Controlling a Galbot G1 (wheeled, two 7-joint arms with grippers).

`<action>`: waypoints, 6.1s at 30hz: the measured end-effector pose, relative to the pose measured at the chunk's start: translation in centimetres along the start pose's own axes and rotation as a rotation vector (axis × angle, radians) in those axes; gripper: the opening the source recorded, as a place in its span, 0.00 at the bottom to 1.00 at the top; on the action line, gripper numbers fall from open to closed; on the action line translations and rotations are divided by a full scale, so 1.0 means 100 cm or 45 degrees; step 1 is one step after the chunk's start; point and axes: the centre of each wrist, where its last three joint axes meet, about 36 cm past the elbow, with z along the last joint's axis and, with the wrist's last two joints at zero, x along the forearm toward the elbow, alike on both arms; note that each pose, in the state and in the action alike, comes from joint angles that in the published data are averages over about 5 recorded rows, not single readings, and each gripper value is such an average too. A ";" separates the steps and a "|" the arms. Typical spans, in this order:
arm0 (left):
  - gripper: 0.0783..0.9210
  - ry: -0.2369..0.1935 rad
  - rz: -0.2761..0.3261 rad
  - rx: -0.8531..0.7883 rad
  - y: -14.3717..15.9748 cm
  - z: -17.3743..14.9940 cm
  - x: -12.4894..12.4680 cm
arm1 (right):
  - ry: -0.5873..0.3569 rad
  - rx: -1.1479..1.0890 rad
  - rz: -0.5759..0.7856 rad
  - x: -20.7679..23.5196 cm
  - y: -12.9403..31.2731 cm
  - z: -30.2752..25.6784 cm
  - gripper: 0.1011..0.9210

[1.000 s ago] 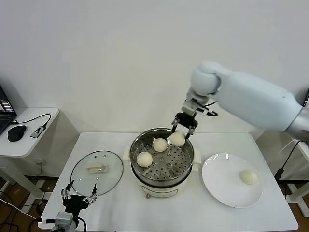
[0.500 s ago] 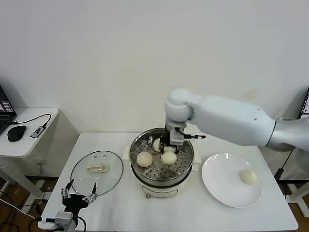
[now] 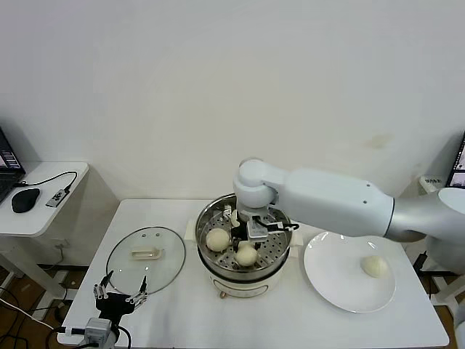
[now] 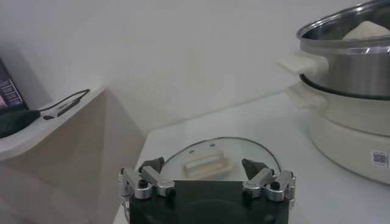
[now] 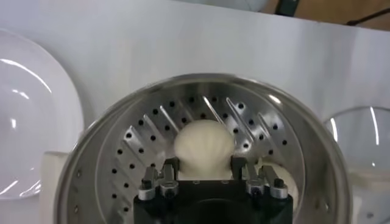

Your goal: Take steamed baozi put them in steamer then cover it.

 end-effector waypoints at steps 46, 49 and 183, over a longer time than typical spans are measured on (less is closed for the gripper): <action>0.88 0.022 0.074 -0.001 -0.002 0.000 -0.001 | 0.026 -1.889 0.191 0.087 0.311 -0.005 0.88; 0.88 0.032 0.078 -0.001 -0.002 0.002 -0.001 | 0.038 -1.994 0.160 0.071 0.332 -0.009 0.88; 0.88 0.033 0.036 0.023 0.002 -0.003 -0.012 | -0.104 -2.007 0.109 0.077 0.116 0.079 0.48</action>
